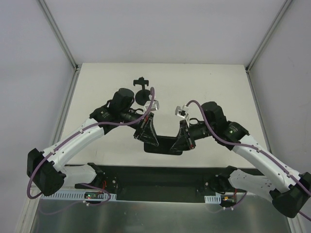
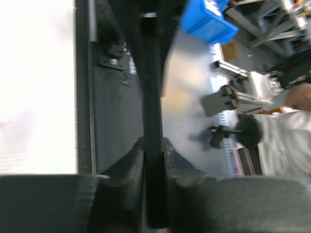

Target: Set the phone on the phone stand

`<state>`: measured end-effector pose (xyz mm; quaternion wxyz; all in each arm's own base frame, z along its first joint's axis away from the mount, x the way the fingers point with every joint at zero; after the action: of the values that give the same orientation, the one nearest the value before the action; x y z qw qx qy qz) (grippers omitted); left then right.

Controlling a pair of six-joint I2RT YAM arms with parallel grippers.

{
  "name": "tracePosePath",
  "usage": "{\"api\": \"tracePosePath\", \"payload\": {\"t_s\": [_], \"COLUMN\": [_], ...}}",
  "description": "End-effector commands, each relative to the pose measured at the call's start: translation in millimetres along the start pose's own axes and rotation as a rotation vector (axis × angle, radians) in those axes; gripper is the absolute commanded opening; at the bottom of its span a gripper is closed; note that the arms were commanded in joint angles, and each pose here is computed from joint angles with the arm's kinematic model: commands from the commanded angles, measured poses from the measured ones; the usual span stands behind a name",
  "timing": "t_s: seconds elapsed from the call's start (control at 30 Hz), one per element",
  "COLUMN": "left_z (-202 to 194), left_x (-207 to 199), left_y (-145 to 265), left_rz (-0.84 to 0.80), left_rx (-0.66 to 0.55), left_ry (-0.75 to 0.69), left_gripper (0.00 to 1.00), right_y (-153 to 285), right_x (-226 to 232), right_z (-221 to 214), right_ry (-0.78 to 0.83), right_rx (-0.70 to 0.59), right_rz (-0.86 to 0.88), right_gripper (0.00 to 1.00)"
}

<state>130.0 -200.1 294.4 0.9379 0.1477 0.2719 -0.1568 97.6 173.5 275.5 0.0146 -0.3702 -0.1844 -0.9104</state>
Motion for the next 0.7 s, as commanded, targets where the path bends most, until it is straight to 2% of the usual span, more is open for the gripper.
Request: {"api": "tracePosePath", "payload": {"t_s": [0.0,0.03,0.07,0.1,0.13,0.17,0.2,0.3,0.33,0.4,0.43,0.53,0.67], "left_z": [0.1,-0.1,3.4,4.2,4.5,8.8,9.9,12.7,11.2,14.5,13.4,17.2,20.5], "left_x": [-8.4,-8.9,-9.5,-11.1,-11.7,-18.0,-22.2,-37.9,-40.5,-49.5,-48.8,-52.7,-56.7], "left_y": [1.5,3.0,9.5,13.5,17.8,25.2,27.0,30.7,30.0,28.2,26.8,25.0,23.8], "left_rz": [-0.02,0.039,0.219,0.294,0.374,0.461,0.476,0.464,0.446,0.372,0.352,0.313,0.28], "left_rx": [0.001,-0.001,-0.025,-0.039,-0.056,-0.106,-0.136,-0.228,-0.238,-0.272,-0.28,-0.325,-0.386], "left_ry": [-0.111,-0.126,-0.182,-0.206,-0.225,-0.276,-0.292,-0.349,-0.347,-0.348,-0.342,-0.337,-0.329], "left_gripper": [0.0,0.0,0.0,0.0,0.0,0.0,0.0,0.0,0.0,0.0,0.0,0.0,0.0], "right_y": [3.6,4.0,4.3,5.3,2.7,0.7,-2.9,-14.8,-10.1,-15.8,-15.6,-17.5,-16.7], "right_x": [20.8,18.9,14.0,1.1,-9.9,-14.7,-20.7,-26.3,-13.1,-14.3,-8.2,-0.5,2.9], "right_z": [42.6,48.4,50.8,56.8,55.2,55.5,52.6,43.7,55.4,42.7,47.9,49.0,46.2], "right_ry": [0.159,0.161,0.145,0.116,0.088,0.024,-0.005,-0.007,0.099,0.069,0.126,0.166,0.161], "right_rx": [-0.107,-0.135,-0.172,-0.256,-0.31,-0.366,-0.41,-0.609,-0.737,-0.764,-0.792,-0.763,-0.762], "right_rz": [0.06,0.01,-0.068,-0.24,-0.308,-0.34,-0.344,-0.164,-0.055,0.064,0.14,0.257,0.296], "right_gripper": [0.03,0.32,0.48,0.65,0.87,0.9,0.91,0.96,0.98,0.98,0.98,0.92,0.86]}}
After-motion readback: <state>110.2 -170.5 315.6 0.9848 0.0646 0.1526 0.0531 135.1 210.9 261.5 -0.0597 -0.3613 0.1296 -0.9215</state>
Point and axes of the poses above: each gripper's point midway between its finger pads, its own y axis back along the fingers, its own x axis along the line the jaws close on, z = x × y, the point moved 10 cm from there along y, back along the fingers, and after that the axes turned 8 degrees about -y, right-handed, at the moved point
